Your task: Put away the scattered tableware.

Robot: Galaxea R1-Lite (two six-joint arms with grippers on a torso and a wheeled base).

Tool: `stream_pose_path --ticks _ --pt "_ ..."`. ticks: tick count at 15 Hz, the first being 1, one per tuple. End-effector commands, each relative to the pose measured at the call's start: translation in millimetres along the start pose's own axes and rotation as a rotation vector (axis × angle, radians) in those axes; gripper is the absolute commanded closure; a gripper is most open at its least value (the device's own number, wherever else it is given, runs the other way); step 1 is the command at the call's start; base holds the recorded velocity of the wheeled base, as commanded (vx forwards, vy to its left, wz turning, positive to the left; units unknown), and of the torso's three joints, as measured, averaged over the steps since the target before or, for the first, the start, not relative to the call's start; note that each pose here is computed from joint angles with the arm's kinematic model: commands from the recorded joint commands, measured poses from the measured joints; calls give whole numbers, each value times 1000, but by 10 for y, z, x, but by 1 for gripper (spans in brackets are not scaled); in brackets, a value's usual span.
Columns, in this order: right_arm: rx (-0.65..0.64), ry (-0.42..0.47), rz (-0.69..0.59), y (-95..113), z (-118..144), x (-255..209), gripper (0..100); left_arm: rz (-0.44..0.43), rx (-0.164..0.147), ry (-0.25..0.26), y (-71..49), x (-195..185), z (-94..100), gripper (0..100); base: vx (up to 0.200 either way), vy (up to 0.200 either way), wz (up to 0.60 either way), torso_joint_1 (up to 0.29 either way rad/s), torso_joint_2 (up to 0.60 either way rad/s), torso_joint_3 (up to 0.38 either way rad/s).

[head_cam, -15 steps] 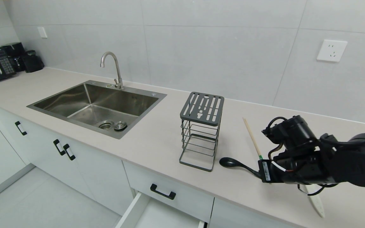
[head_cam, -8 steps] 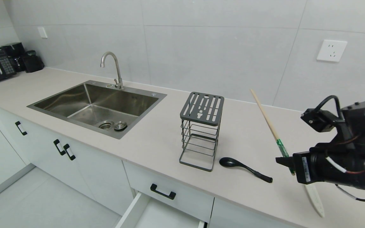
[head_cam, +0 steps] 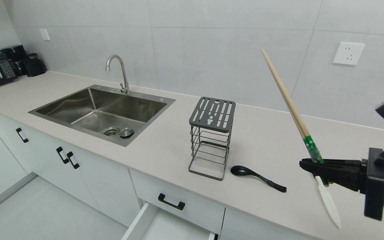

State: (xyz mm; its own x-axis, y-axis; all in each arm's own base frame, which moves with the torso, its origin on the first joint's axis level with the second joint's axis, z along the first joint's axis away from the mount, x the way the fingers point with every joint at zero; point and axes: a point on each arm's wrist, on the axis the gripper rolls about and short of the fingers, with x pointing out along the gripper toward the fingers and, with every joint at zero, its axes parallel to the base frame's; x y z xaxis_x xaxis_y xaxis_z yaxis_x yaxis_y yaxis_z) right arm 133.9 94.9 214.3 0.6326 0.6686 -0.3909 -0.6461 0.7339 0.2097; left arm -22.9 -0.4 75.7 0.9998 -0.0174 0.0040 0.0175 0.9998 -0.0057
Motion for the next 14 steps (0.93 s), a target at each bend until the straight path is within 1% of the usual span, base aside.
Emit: stream_pose_path --ticks 1,2,4,6,8,9,11,13,14 --pt "-46 45 118 106 -189 -56 100 1 0 1 0 1 1 0 0 0 0 0 0 0" --pt "-65 65 181 184 -237 -66 100 -1 0 1 0 1 1 0 0 0 0 0 0 0" --pt "-64 85 197 201 -261 -62 100 1 0 1 0 1 1 0 0 0 0 0 0 0" --pt "-91 165 203 192 -391 23 100 1 0 1 0 1 1 0 0 0 0 0 0 0" --pt "-268 209 218 184 -397 203 100 -1 0 1 0 1 1 0 0 0 0 0 0 0" --pt "-316 228 223 183 -382 273 100 -1 0 1 0 1 1 0 0 0 0 0 0 0" --pt "-322 272 224 184 -346 412 100 1 0 1 0 1 1 0 0 0 0 0 0 0" --pt "-319 289 224 184 -310 526 100 1 -2 1 0 1 1 0 0 0 0 0 0 0" --pt "-326 295 237 218 -279 606 100 1 0 1 0 1 1 0 0 0 0 0 0 0"
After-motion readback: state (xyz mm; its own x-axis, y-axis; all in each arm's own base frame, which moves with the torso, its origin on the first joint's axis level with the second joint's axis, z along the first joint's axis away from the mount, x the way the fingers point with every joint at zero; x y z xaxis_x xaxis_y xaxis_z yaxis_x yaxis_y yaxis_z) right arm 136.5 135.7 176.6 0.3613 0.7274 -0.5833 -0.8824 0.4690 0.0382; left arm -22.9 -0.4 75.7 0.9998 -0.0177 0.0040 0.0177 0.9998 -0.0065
